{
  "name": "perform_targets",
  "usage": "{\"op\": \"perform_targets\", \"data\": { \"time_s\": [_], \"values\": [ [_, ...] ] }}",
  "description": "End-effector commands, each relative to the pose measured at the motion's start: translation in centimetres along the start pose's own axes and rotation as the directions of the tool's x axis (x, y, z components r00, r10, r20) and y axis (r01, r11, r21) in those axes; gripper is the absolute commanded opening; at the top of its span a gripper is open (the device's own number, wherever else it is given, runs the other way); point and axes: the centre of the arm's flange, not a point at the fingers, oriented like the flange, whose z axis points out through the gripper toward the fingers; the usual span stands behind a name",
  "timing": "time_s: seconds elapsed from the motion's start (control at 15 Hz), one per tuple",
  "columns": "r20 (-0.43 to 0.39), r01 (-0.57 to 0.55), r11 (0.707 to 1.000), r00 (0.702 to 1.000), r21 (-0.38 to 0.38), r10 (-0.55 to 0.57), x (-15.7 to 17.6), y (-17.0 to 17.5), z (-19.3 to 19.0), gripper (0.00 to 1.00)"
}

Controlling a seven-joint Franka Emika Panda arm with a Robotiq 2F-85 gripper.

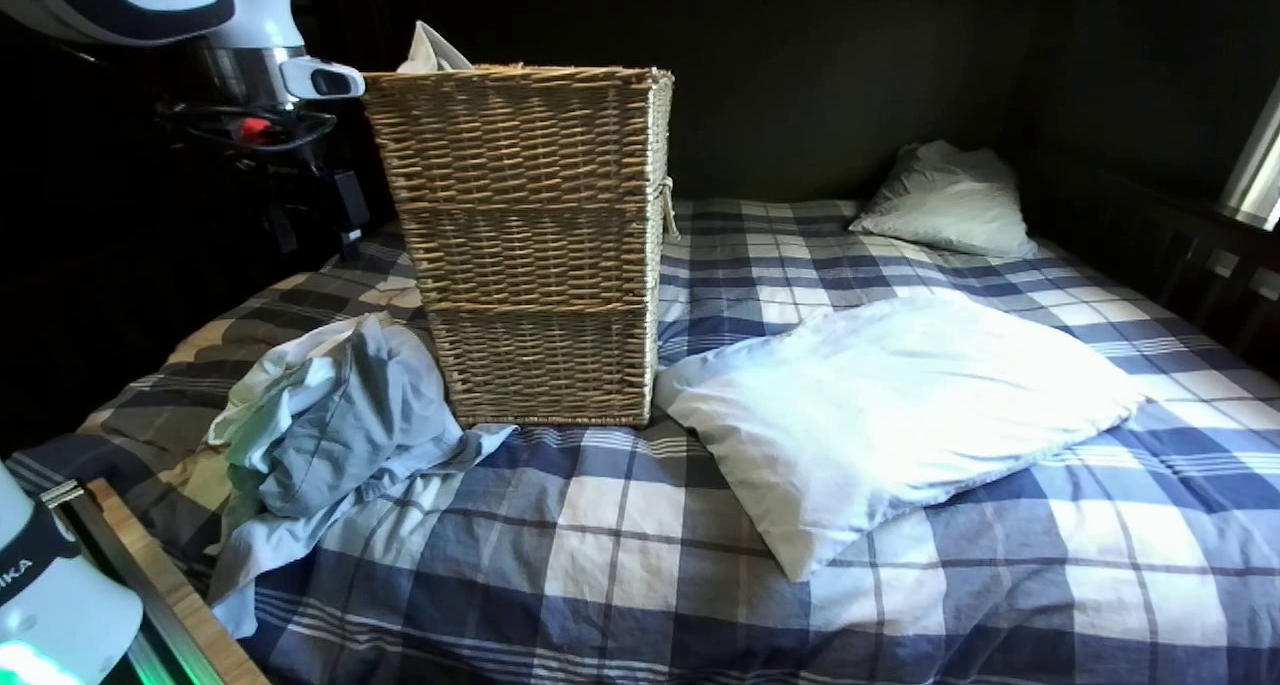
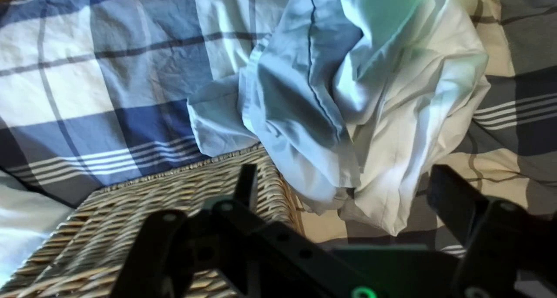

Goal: Move the trousers backwards

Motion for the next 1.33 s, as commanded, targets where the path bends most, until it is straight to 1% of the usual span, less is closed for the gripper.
{"op": "perform_targets", "data": {
  "time_s": [0.0, 0.27, 0.47, 0.53, 0.6, 0.67, 0.73, 0.93, 1.13, 1.2, 1.27],
  "values": [
    [-0.033, 0.035, 0.998, 0.999, 0.045, -0.033, 2.3, -1.1, 4.9, 1.0],
    [-0.011, 0.084, 0.994, 0.996, 0.067, -0.084, 3.9, -1.2, 9.9, 1.0],
    [0.051, 0.139, 0.984, 0.988, 0.115, -0.145, 4.0, -1.2, 13.0, 1.0],
    [0.081, 0.154, 0.979, 0.983, 0.135, -0.166, 3.9, -1.3, 13.8, 0.75],
    [0.104, 0.17, 0.974, 0.977, 0.152, -0.187, 3.7, -1.4, 14.5, 0.74],
    [0.122, 0.185, 0.97, 0.971, 0.157, -0.205, 3.6, -1.4, 15.2, 0.68],
    [0.13, 0.198, 0.968, 0.967, 0.153, -0.218, 3.5, -1.4, 15.6, 0.58],
    [0.146, 0.231, 0.963, 0.957, 0.137, -0.25, 3.5, -1.4, 16.4, 0.35],
    [0.146, 0.244, 0.962, 0.954, 0.123, -0.261, 3.4, -1.2, 15.7, 0.13],
    [0.146, 0.246, 0.962, 0.954, 0.115, -0.262, 3.2, -1.0, 15.1, 0.04],
    [0.145, 0.248, 0.963, 0.954, 0.11, -0.262, 3.1, -0.8, 14.7, 0.01]
  ]
}}
